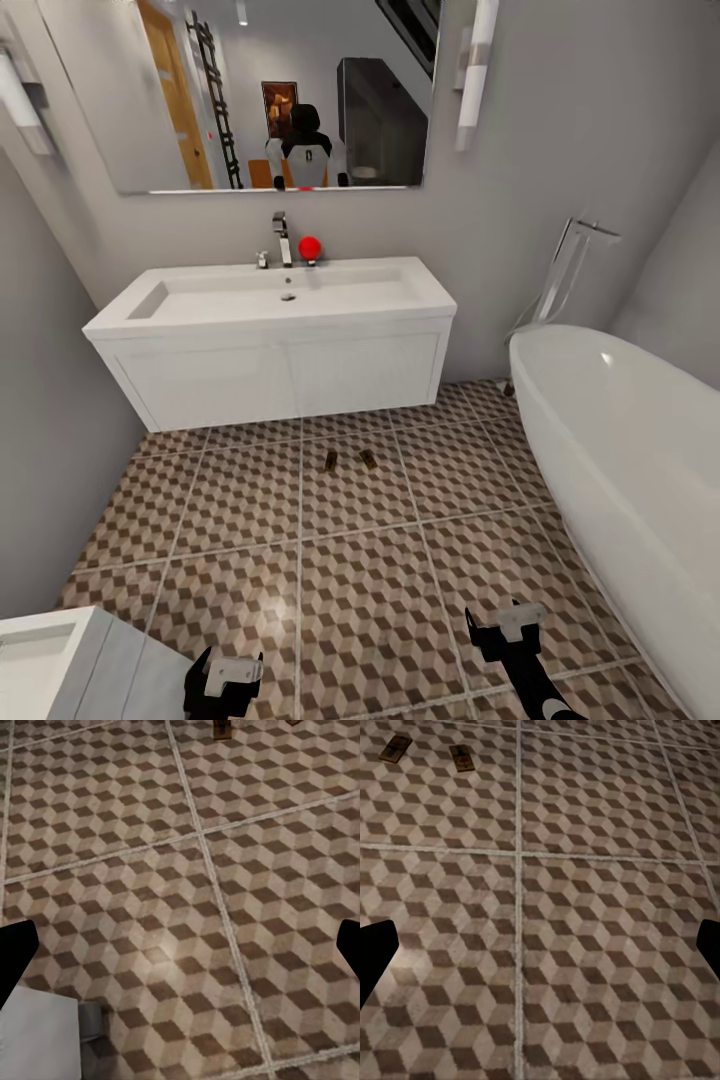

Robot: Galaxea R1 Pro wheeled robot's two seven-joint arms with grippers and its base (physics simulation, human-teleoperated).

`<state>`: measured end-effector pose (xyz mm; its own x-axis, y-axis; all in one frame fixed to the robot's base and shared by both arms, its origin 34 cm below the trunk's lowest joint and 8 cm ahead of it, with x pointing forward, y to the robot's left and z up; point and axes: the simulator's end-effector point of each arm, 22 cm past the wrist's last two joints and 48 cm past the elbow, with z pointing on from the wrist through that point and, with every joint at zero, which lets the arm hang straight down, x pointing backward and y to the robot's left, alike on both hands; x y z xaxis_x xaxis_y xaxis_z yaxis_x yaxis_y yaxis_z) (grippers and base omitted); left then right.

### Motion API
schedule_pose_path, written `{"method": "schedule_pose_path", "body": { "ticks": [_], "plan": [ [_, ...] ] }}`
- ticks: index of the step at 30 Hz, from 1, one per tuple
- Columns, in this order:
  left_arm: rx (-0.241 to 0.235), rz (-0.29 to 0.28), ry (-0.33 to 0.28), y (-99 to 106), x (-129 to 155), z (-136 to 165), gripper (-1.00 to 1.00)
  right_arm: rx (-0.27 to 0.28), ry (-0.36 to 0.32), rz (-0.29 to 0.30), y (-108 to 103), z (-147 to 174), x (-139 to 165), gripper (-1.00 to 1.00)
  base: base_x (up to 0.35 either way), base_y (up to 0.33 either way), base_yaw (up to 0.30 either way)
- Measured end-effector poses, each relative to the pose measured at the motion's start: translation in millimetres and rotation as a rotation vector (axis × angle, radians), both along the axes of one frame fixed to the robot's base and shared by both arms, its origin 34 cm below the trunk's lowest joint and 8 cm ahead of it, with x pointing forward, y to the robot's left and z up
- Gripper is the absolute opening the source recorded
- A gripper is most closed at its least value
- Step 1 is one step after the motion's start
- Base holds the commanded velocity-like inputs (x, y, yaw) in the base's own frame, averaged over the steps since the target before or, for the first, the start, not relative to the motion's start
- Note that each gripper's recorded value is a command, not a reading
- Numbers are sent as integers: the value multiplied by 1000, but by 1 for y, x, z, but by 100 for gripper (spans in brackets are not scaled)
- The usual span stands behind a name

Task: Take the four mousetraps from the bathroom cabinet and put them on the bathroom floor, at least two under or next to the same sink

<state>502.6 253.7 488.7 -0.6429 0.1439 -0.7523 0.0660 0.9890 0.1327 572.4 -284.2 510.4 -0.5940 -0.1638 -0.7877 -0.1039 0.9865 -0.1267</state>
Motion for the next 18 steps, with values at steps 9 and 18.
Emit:
{"method": "schedule_pose_path", "body": {
  "ticks": [9,18],
  "plan": [
    [0,0,0,0,1,15,100,1,1,1,0,15,0,100,0,0,0],
    [0,0,5,0,-2,29,100,2,1,2,1,30,1,100,0,0,0]
  ]
}}
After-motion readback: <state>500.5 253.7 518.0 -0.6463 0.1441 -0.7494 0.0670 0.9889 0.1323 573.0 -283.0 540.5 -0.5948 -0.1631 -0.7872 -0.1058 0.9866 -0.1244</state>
